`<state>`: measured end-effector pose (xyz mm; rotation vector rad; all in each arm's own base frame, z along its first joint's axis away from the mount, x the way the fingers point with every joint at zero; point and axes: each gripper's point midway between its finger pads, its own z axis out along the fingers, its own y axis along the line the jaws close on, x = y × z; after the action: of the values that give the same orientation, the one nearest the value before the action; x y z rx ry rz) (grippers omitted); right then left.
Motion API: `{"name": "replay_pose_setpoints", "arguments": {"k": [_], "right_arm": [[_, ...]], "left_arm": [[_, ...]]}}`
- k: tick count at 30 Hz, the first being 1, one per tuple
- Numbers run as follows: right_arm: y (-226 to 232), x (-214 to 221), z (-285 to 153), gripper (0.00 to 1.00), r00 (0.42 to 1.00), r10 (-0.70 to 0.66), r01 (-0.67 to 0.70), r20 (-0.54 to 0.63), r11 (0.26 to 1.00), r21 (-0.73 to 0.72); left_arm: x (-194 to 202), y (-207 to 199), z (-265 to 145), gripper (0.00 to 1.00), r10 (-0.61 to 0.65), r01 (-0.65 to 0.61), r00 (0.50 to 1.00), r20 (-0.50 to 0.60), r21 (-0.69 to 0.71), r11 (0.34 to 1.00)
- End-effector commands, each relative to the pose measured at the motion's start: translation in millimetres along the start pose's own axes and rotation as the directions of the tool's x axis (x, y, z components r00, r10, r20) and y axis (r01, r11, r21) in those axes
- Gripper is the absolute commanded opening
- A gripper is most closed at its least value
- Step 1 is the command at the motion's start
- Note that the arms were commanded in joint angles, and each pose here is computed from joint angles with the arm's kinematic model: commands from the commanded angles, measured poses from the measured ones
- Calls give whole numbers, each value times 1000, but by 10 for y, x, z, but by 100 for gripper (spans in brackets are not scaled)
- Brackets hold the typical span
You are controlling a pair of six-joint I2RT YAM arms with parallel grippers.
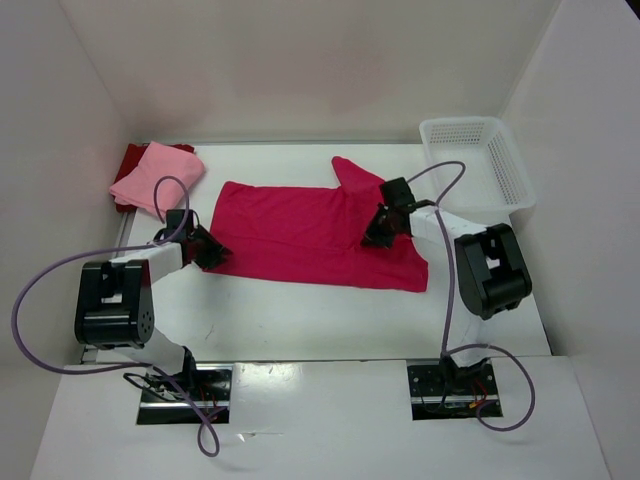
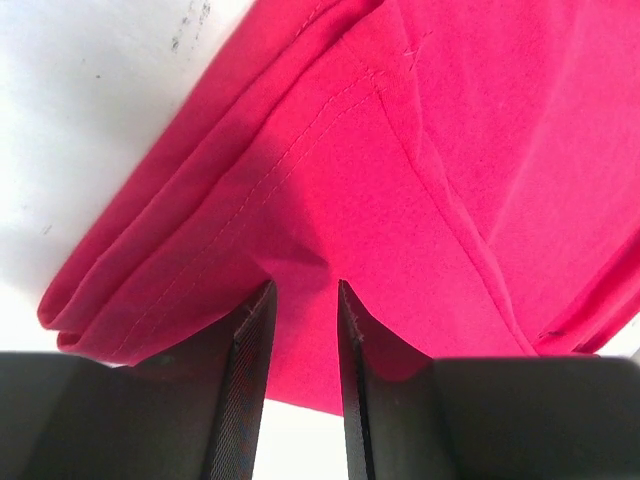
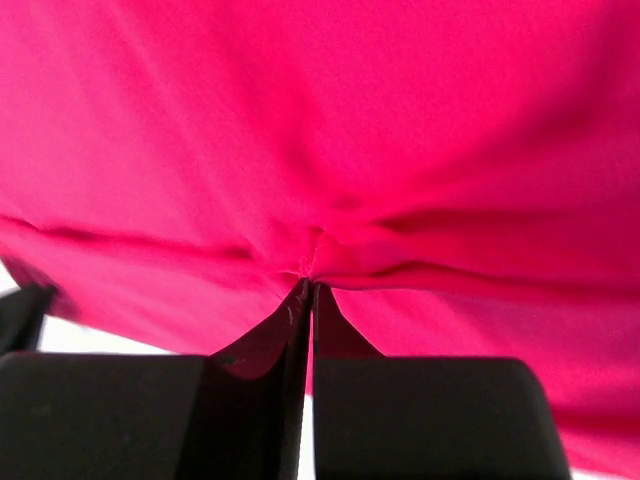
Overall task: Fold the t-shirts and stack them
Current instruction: Fold the flattened tshirt in 1/3 of the way
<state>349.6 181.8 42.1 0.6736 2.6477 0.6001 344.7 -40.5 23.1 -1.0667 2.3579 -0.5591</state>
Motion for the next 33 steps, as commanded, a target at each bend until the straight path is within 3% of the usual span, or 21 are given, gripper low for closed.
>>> {"name": "replay_pose_setpoints", "arguments": {"k": [1, 4, 6, 8, 11, 12, 14, 17, 18, 20, 27, 31, 33], "right_arm": [[350, -384, 21, 2, 994, -56, 59, 89, 998, -30], [522, -617, 203, 5, 992, -84, 85, 94, 996, -5], [744, -742, 180, 18, 988, -103, 107, 113, 994, -30], [918, -789, 136, 24, 984, -125, 133, 130, 990, -55], [953, -747, -29, 33, 980, -133, 144, 148, 987, -67], [936, -741, -101, 44, 978, -133, 145, 160, 987, -65], [815, -660, -305, 47, 974, -131, 144, 186, 988, -59], [572, -362, -432, 25, 982, -102, 116, 159, 990, -84], [389, -137, -347, 13, 988, -98, 107, 117, 992, -67], [262, 19, -322, 4, 992, -72, 77, 101, 996, -53], [-306, 201, 8, 3, 996, -53, 45, 65, 991, 126], [-609, 409, 45, 2, 999, -16, 10, 32, 982, 189], [-678, 466, 6, 2, 999, -15, 10, 28, 981, 194]], "left_arm": [[-11, 61, -77, 39, 23, -23, 1000, 16, -18, 1000], [8, 86, -137, 39, 13, -12, 1000, 20, -29, 1000], [-22, 23, -230, 39, 18, -18, 999, 39, -9, 1000], [-72, -47, -362, 39, 24, -25, 997, 72, 10, 1000], [-146, -192, -574, 39, 46, -53, 992, 119, 57, 997], [-161, -214, -592, 40, 46, -54, 992, 120, 58, 997], [-195, -298, -621, 42, 75, -85, 989, 131, 72, 994], [-88, -410, -505, 42, 121, -132, 985, 121, 85, 988], [-76, -471, -475, 42, 120, -131, 986, 116, 94, 987], [-8, -559, -342, 42, 149, -157, 985, 90, 86, 984], [148, -355, 156, 43, 76, -74, 994, -76, 29, 997], [311, 71, 124, 43, -36, 31, 985, -171, -30, 999], [286, 229, -1, 43, -80, 73, 983, -168, -47, 996]]}}
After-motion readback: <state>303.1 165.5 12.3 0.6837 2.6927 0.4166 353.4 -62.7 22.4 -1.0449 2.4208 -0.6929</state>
